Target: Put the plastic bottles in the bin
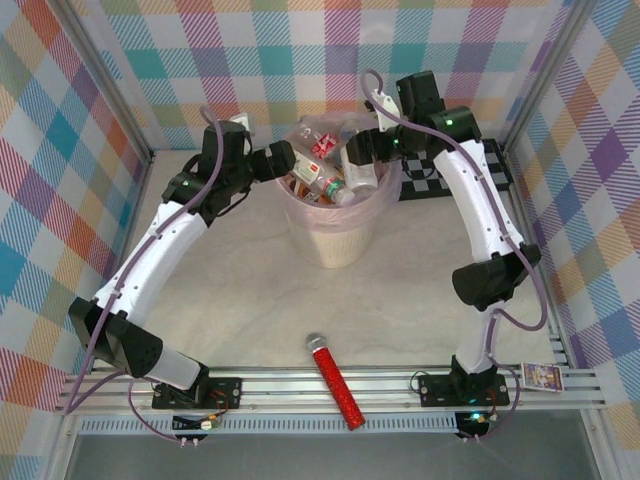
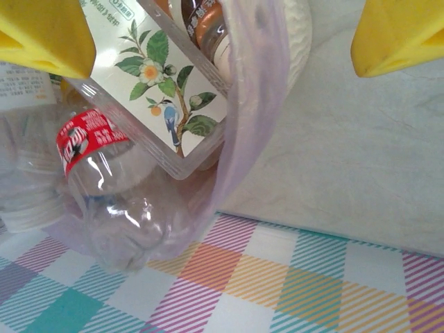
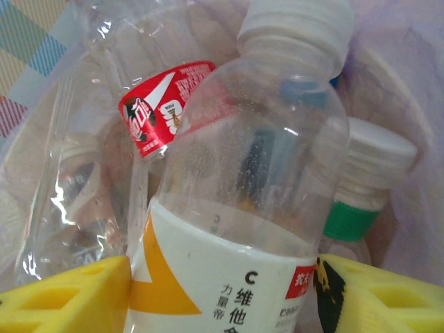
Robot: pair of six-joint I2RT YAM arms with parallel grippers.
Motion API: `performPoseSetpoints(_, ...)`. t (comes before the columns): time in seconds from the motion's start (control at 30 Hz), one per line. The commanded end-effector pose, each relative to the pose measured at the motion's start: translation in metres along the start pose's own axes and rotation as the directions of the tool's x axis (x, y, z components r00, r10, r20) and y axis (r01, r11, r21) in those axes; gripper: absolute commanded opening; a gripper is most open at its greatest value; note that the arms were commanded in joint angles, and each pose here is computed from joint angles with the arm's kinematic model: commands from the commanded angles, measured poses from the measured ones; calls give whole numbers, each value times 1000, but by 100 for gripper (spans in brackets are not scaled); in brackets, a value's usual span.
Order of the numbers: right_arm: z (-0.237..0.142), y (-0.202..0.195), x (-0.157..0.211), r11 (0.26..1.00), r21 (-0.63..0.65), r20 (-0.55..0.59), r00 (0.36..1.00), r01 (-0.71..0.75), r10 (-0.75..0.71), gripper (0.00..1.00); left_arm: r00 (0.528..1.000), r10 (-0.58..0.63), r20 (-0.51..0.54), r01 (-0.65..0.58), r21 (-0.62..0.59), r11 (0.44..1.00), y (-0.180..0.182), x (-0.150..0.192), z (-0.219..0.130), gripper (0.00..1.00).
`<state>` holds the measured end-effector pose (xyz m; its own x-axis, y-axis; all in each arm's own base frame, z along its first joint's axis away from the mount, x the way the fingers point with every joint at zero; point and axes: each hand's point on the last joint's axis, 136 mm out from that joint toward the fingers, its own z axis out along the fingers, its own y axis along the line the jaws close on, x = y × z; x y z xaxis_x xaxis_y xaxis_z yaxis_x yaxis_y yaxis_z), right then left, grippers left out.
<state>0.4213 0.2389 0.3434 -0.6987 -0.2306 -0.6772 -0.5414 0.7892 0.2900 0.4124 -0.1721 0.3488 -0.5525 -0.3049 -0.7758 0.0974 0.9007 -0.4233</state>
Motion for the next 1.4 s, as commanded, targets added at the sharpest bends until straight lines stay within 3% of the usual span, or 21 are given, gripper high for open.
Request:
performPoseSetpoints(0.0, 19, -8, 14, 1000, 8, -69, 997, -21, 21, 66, 1000, 14, 2, -14, -42, 999, 14, 5, -5, 94)
performPoseSetpoints(0.23, 46, 2, 46, 993, -104, -174, 984, -59, 40, 63, 997, -28, -74, 29, 6, 1000, 12, 32, 15, 95)
performPoseSetpoints(0.4, 33, -3, 38, 997, -67, -123, 992, -44, 35, 64, 998, -23, -53, 24, 26, 999, 6, 23, 13, 96)
performPoseSetpoints(0.57, -1, -11, 9, 999, -8, -28, 999, -32, 32, 73, 1000, -12, 16, 11, 49, 999, -3, -6, -3, 95)
performPoseSetpoints(0.77, -42, -6, -13, 999, -11, 82, 996, -31, 31, 82, 980, -69, 186, 54, 84, 995, -4, -70, -18, 91)
performPoseSetpoints(1.03, -42, 12, 2, 992, -115, 67, 996, -54, 62, 81, 963, -78, 256, 52, 105, 993, -14, -111, 30, 76)
performPoseSetpoints(1.13, -36, 13, 9, 990, -129, 54, 996, -60, 67, 81, 969, -61, 241, 45, 71, 996, -9, -111, 53, 69)
performPoseSetpoints(1.37, -23, 13, 13, 990, -127, 32, 998, -54, 59, 81, 990, -37, 136, 30, 58, 998, -6, -86, 92, 65)
